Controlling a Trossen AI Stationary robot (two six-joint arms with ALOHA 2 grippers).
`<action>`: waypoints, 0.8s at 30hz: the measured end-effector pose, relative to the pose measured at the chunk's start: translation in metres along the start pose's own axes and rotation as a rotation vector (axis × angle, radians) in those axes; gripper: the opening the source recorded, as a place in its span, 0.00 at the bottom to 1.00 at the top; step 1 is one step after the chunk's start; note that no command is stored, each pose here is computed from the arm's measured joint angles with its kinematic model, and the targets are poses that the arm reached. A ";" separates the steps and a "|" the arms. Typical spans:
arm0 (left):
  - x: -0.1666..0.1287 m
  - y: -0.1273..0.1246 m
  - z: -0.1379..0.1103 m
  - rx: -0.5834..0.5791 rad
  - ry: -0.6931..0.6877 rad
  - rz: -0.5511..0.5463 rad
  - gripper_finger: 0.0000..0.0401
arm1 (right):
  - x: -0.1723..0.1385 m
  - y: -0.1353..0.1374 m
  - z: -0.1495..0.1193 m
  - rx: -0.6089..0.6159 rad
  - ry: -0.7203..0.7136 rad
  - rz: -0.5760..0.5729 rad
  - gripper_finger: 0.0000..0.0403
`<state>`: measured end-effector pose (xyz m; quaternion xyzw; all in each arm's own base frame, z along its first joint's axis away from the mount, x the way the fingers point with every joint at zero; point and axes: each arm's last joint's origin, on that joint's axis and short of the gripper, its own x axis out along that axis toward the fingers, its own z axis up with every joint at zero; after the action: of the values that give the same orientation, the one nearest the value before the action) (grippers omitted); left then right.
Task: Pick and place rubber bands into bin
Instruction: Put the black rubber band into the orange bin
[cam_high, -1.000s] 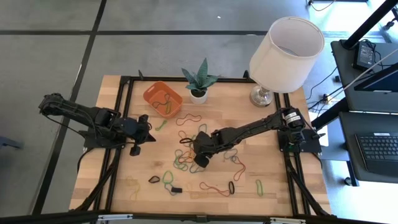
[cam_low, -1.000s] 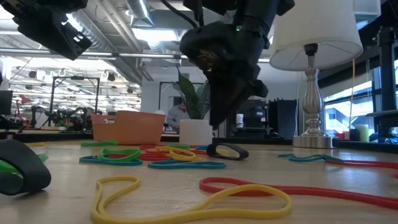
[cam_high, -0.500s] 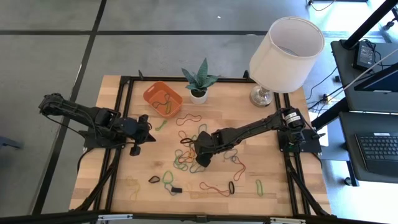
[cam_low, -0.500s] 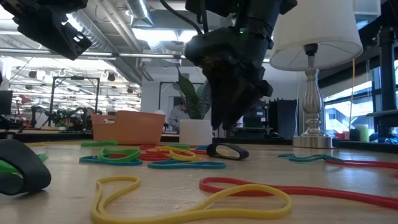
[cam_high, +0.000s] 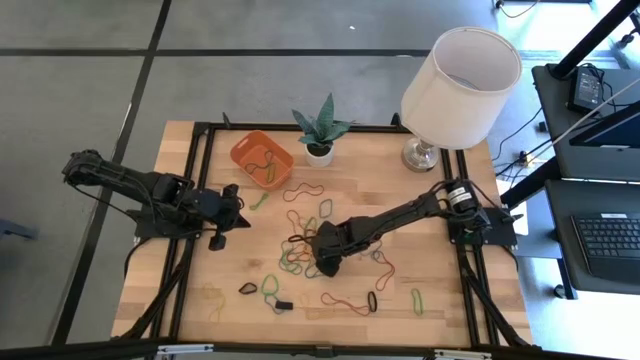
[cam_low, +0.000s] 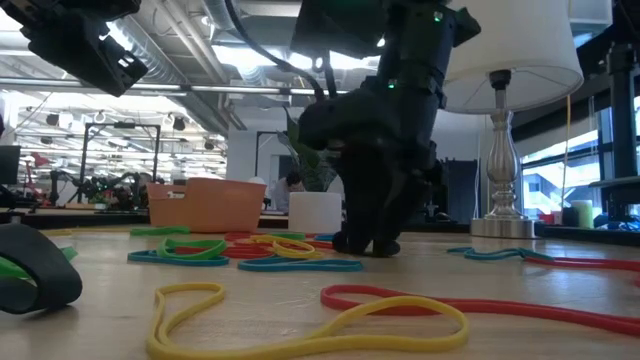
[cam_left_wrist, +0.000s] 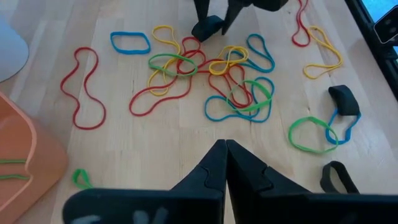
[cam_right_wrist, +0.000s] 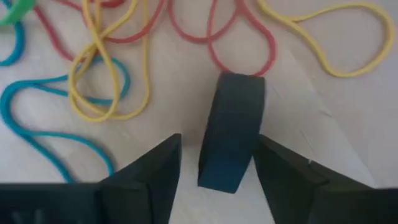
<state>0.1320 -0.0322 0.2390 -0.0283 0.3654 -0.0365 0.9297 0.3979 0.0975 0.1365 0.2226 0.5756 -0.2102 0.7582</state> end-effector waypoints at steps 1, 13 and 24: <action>0.000 0.000 0.000 0.000 0.000 0.000 0.01 | 0.000 0.000 -0.001 0.006 0.002 -0.001 0.46; 0.001 0.000 0.000 0.001 0.007 0.007 0.01 | -0.002 0.003 0.001 -0.012 0.012 0.014 0.05; 0.003 0.000 0.000 0.001 0.017 0.011 0.01 | -0.043 0.007 0.024 -0.082 -0.084 0.079 0.03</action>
<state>0.1346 -0.0326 0.2368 -0.0257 0.3734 -0.0318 0.9268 0.4097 0.0921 0.1839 0.2049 0.5421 -0.1655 0.7980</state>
